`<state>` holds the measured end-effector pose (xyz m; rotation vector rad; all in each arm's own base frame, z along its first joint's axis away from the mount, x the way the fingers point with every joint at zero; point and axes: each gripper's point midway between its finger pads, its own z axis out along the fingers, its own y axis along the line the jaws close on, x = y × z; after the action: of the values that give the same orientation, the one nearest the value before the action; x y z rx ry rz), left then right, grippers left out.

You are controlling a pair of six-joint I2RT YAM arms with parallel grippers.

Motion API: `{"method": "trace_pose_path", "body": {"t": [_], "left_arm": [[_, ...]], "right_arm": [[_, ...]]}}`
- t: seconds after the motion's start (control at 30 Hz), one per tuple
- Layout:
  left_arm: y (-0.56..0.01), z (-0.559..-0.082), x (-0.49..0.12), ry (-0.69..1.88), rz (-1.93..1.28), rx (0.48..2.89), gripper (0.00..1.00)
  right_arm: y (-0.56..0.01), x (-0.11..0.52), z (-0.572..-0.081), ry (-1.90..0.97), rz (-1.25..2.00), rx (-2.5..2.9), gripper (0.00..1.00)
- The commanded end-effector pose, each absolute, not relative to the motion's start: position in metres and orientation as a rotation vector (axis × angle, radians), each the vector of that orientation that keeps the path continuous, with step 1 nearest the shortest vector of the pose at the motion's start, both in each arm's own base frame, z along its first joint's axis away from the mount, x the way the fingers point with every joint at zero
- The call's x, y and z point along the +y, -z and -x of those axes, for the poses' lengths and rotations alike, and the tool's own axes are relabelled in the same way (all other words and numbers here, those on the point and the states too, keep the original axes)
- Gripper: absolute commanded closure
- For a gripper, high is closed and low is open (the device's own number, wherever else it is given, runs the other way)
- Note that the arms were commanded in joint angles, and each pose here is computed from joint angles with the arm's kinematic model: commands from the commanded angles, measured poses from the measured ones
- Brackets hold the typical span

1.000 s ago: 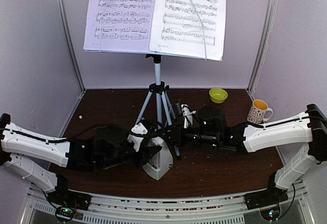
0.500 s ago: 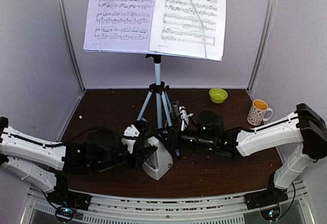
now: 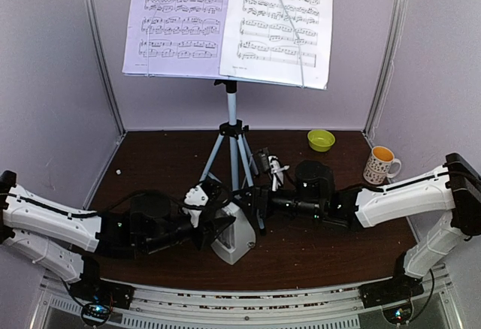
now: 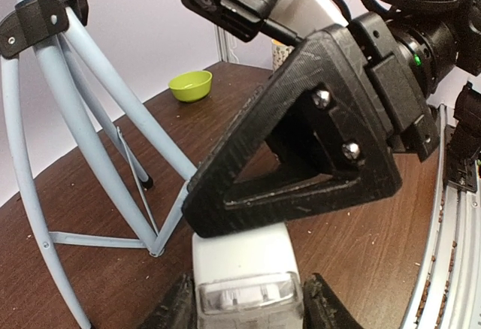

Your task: Set up the instrument practice props

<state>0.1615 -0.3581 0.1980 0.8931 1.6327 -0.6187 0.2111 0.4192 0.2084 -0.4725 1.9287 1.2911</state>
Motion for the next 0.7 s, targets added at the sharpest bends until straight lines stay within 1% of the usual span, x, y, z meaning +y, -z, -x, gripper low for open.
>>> {"method": "trace_pose_path", "body": {"t": [0.0, 0.2, 0.3, 0.43, 0.67], "left_arm": [[-0.209, -0.160, -0.371, 0.646, -0.903, 1.591, 0.73], [-0.207, -0.160, -0.375, 0.645, -0.909, 1.594, 0.73], [-0.209, -0.159, -0.375, 0.655, -0.909, 1.591, 0.73], [-0.214, -0.160, -0.369, 0.653, -0.883, 1.581, 0.72], [-0.224, -0.160, -0.357, 0.668, -0.835, 1.549, 0.70]], "right_arm": [[-0.181, 0.414, -0.190, -1.288, 0.545, 2.085, 0.43], [-0.193, 0.419, -0.184, -1.377, 0.531, 2.067, 0.41], [-0.187, 0.420, -0.185, -1.399, 0.507, 2.081, 0.43], [-0.161, 0.417, -0.189, -1.362, 0.482, 2.145, 0.47], [-0.095, 0.404, -0.193, -1.191, 0.522, 2.282, 0.57]]}}
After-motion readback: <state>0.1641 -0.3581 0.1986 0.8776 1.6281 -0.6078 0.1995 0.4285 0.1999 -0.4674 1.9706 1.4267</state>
